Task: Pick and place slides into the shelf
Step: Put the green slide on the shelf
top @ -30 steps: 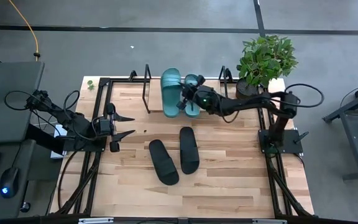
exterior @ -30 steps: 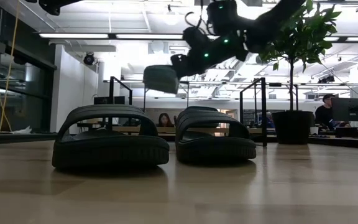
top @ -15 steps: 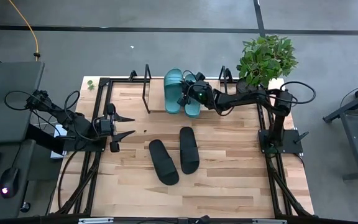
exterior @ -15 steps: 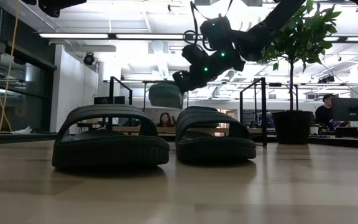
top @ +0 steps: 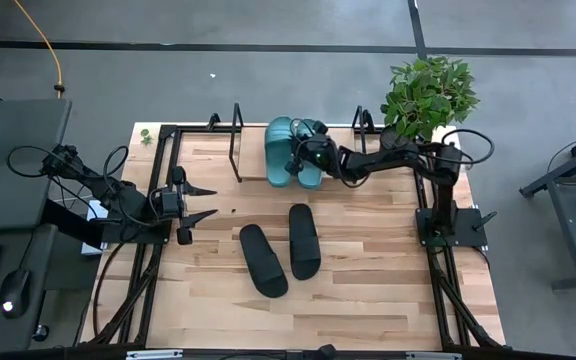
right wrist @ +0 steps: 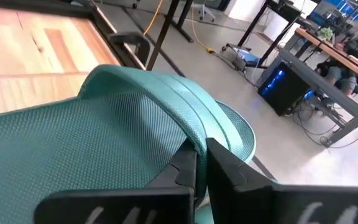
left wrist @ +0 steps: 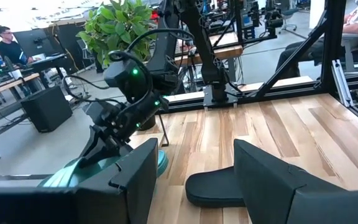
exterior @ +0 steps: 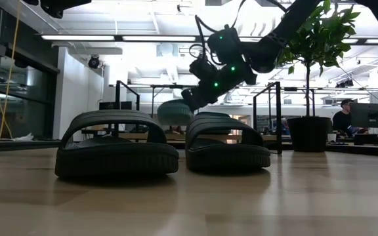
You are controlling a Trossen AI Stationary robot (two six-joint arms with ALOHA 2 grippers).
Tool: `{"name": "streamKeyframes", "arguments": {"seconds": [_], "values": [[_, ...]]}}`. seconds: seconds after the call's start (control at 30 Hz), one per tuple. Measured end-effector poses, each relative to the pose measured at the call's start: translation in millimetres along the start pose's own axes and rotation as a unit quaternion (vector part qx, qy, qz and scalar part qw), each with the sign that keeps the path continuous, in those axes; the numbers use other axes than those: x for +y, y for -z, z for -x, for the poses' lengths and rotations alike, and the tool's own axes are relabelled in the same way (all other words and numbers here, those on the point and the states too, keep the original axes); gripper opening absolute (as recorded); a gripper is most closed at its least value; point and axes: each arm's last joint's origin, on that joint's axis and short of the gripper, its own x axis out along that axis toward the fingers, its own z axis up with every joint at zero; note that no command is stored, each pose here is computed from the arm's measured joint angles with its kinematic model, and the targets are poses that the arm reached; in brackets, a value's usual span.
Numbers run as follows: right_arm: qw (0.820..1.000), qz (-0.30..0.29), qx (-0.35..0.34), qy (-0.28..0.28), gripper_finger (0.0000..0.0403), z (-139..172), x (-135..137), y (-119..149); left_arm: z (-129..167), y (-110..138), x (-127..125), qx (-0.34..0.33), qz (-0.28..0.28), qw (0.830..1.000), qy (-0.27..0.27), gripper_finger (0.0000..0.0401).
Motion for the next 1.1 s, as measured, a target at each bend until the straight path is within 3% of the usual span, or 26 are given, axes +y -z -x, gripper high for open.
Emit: {"name": "streamKeyframes", "arguments": {"seconds": [0.53,1.1], "values": [[0.996,0.045,0.069,0.018,0.0,5,0,7,0,0,0,0.0,-0.001,1.0,0.0,0.0193],[0.99,0.07,0.12,0.029,0.0,34,-18,-8,0,0,0,0.0,-0.002,1.0,0.0,0.0193]]}}
